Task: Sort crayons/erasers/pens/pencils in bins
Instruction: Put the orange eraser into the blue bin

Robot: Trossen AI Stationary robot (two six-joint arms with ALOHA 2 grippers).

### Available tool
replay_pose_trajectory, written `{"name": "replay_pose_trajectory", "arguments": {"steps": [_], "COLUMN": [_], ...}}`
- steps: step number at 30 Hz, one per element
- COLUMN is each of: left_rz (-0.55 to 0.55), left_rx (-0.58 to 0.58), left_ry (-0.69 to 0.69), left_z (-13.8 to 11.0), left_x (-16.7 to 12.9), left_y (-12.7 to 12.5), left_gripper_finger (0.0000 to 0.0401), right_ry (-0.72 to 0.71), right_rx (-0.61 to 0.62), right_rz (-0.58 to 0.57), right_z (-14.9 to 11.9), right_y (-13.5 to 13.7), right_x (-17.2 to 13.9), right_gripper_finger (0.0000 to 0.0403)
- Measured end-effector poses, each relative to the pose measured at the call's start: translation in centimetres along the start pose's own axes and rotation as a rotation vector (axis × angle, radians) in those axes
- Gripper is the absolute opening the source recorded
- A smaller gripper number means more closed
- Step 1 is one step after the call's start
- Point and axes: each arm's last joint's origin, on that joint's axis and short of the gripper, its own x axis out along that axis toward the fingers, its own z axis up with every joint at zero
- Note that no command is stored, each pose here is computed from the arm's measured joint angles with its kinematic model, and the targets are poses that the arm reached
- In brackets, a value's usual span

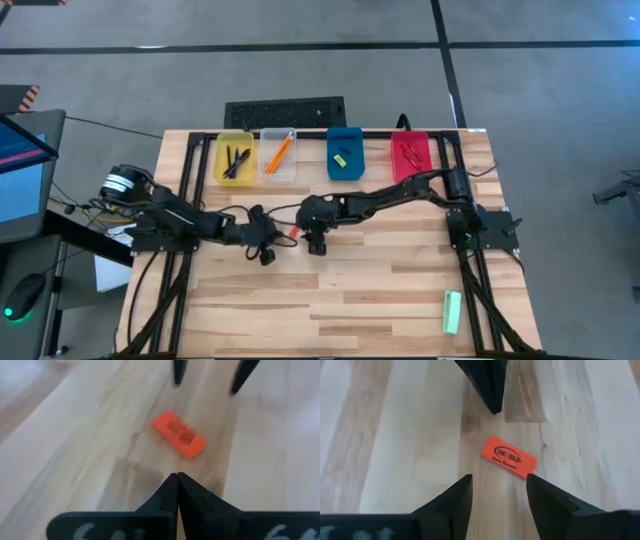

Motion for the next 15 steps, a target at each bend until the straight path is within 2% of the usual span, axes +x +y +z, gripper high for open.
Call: {"name": "replay_pose_trajectory", "arguments": {"steps": [4, 11, 15], "left_rz": [-0.068, -0.122, -0.162], "left_rx": [0.023, 0.047, 0.074], "left_ry": [-0.014, -0.059, -0.075], "left_z": [0.2, 1.0, 2.0], "left_x": [1.2, 3.1, 4.3], "left_y": [0.1, -0.1, -0.6], "left_gripper_finger": [0.0000, 0.0000, 0.0000], "right_ry": [0.015, 0.081, 0.106], "right_rx": [-0.036, -0.049, -0.057], "right_rz": [-0.033, -0.029, -0.025], "right_z": [-0.1, -0.1, 0.3], "right_y": [0.6, 1.5, 2.1], "right_x": [-0.1, -2.1, -3.9], "right_gripper_finger": [0.0168, 0.0088, 0.0056]}}
